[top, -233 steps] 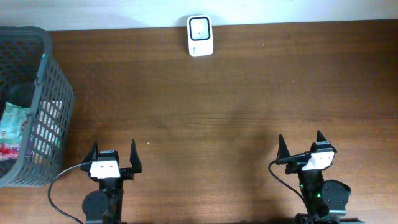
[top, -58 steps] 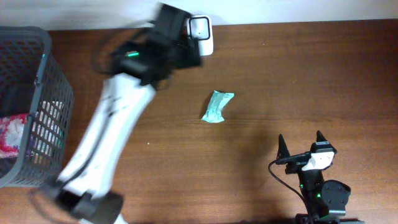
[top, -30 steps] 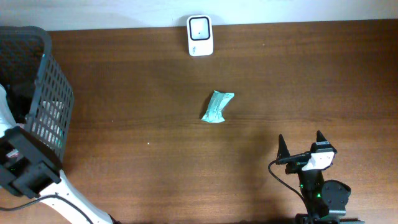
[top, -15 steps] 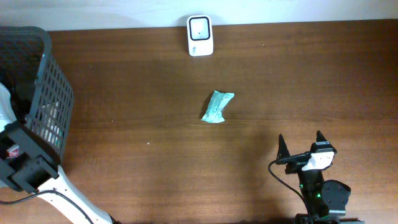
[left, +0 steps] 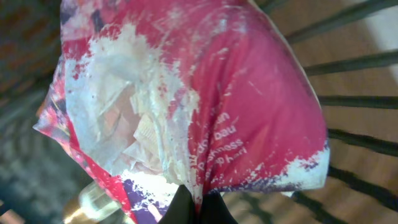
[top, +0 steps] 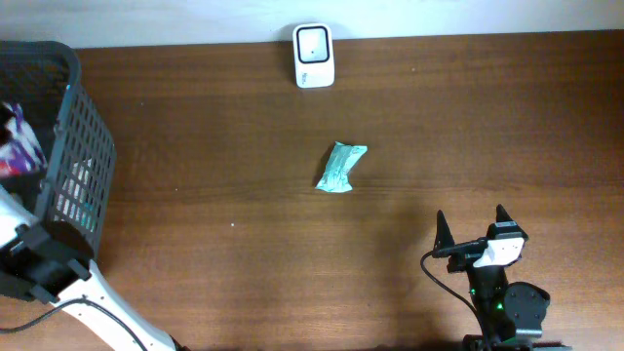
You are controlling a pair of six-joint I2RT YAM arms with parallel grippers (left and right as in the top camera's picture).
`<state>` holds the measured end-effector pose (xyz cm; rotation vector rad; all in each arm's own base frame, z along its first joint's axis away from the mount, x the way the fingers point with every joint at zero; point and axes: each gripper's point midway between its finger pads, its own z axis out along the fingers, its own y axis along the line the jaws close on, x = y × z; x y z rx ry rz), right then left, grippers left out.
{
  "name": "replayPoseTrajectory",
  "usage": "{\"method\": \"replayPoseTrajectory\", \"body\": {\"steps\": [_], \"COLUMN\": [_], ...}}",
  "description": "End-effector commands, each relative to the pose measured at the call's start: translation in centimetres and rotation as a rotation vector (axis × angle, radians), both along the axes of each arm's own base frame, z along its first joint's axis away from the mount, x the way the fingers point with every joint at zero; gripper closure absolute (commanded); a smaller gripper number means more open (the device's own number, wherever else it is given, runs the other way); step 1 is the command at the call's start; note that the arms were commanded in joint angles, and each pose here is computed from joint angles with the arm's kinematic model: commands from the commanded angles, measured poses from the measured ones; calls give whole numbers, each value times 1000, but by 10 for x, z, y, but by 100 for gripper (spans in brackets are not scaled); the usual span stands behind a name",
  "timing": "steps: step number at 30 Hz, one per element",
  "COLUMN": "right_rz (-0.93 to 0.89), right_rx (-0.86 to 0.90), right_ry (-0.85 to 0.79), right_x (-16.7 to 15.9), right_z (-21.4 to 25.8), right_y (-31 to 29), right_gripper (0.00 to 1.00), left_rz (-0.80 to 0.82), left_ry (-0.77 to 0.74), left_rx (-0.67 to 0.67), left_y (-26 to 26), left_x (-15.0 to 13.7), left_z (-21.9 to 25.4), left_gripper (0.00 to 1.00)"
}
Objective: Scan the item barcode
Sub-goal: 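Reach the left gripper into the basket and grasp the red pouch, then place the red pouch beside the green pack with the left gripper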
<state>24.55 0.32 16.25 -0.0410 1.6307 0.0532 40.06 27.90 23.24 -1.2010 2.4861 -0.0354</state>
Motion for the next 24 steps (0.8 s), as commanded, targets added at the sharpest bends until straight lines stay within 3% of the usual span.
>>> {"method": "replayPoseTrajectory", "body": {"steps": [1, 3, 5, 7, 12, 16, 18, 21, 24], "right_rz": [0, 0, 0, 0, 0, 0, 0, 0, 0], "right_rx": [4, 4, 4, 4, 4, 4, 4, 4, 4], "right_ry": [4, 4, 4, 4, 4, 4, 4, 4, 4], "right_x": [0, 0, 0, 0, 0, 0, 0, 0, 0], "right_z": [-3, -3, -3, -3, -3, -3, -3, -3, -3], "right_y": [1, 1, 1, 1, 1, 1, 1, 1, 1], "right_gripper": [1, 1, 1, 1, 1, 1, 1, 1, 1], "left_rz": [-154, -283, -336, -324, -570, -700, -754, -576, -618], "left_ry": [-405, -581, -652, -629, -574, -420, -270, 17, 57], "left_rx": [-30, -113, -133, -199, -234, -148, -92, 35, 41], "left_y": [-59, -105, -132, -157, -255, -325, -365, -391, -424], "left_x": [6, -3, -18, -28, -6, 2, 0, -8, 2], "left_z": [126, 179, 207, 210, 203, 170, 133, 54, 7], "left_gripper": [100, 100, 100, 100, 100, 100, 100, 100, 100]}}
